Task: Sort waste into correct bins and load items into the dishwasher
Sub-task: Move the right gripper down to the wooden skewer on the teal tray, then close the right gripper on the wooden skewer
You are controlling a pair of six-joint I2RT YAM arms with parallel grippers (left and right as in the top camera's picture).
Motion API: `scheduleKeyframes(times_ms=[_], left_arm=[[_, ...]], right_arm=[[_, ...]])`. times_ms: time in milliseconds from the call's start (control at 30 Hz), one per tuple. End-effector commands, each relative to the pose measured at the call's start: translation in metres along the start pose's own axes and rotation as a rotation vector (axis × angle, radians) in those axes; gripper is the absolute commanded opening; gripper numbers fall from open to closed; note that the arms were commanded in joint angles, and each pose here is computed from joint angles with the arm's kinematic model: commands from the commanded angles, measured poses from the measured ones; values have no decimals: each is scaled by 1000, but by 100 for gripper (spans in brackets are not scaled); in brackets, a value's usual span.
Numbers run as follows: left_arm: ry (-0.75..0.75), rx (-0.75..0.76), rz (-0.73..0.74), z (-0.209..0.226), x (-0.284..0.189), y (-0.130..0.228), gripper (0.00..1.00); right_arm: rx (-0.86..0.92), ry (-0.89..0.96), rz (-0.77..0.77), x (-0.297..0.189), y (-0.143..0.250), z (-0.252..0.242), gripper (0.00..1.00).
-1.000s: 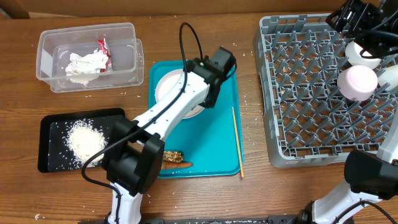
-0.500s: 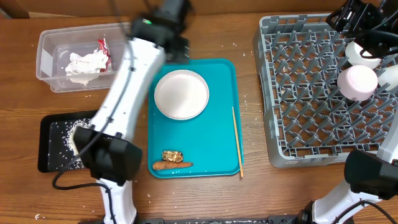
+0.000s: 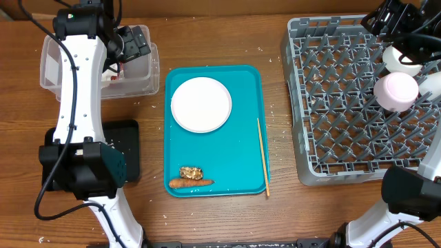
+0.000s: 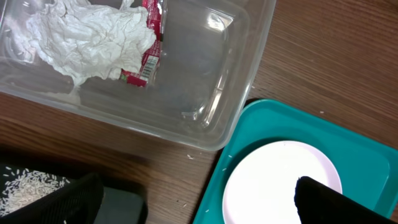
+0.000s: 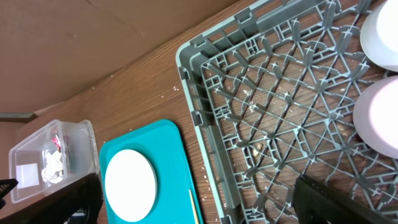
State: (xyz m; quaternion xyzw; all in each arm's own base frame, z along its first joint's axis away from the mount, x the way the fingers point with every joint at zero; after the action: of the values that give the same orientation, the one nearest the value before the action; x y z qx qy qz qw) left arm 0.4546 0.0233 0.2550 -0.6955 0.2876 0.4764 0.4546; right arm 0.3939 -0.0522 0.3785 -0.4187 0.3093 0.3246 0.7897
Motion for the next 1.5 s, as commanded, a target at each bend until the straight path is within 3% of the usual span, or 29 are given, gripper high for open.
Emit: scheduleKeyframes(times_ms=[0, 200, 333, 567, 600, 700, 867, 967, 1100, 1233, 1467], left_arm=[[37, -21, 8, -3, -1, -1, 100], [25, -17, 3, -2, -1, -2, 100], [26, -17, 3, -2, -1, -2, 100], [39, -18, -9, -4, -2, -4, 100], [39, -18, -8, -4, -2, -4, 100], [37, -17, -3, -3, -1, -3, 100], [30, -17, 10, -2, -1, 0, 100], [33, -18, 7, -3, -1, -1, 100], [34, -17, 5, -3, -1, -1, 100], [33, -17, 6, -3, 0, -1, 100], [32, -16, 7, -3, 0, -1, 100]], right_arm=[[27, -55, -9, -8, 0, 10, 100], [40, -132, 8, -9, 2, 20, 100], [-45, -194, 108, 0, 24, 44, 100], [-323, 208, 395, 78, 117, 74, 100], [-378, 240, 498, 104, 152, 87, 100], [-412, 311, 630, 151, 211, 98, 100], [-435, 452, 758, 198, 274, 80, 100], [-421, 445, 869, 216, 308, 74, 100], [-451, 451, 922, 222, 323, 69, 100], [-451, 339, 978, 221, 334, 82, 100], [-447, 304, 983, 227, 339, 87, 100]])
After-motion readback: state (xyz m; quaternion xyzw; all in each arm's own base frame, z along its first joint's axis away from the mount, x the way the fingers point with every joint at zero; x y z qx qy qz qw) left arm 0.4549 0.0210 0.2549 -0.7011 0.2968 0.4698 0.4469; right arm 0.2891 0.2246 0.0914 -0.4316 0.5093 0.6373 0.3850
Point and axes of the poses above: each gripper's point midway between its finger pads, its own x axis out along the fingers, its own z axis along the line the jaws close on, y = z × x, the point moved 5 cm from there along -x, back along the fingers
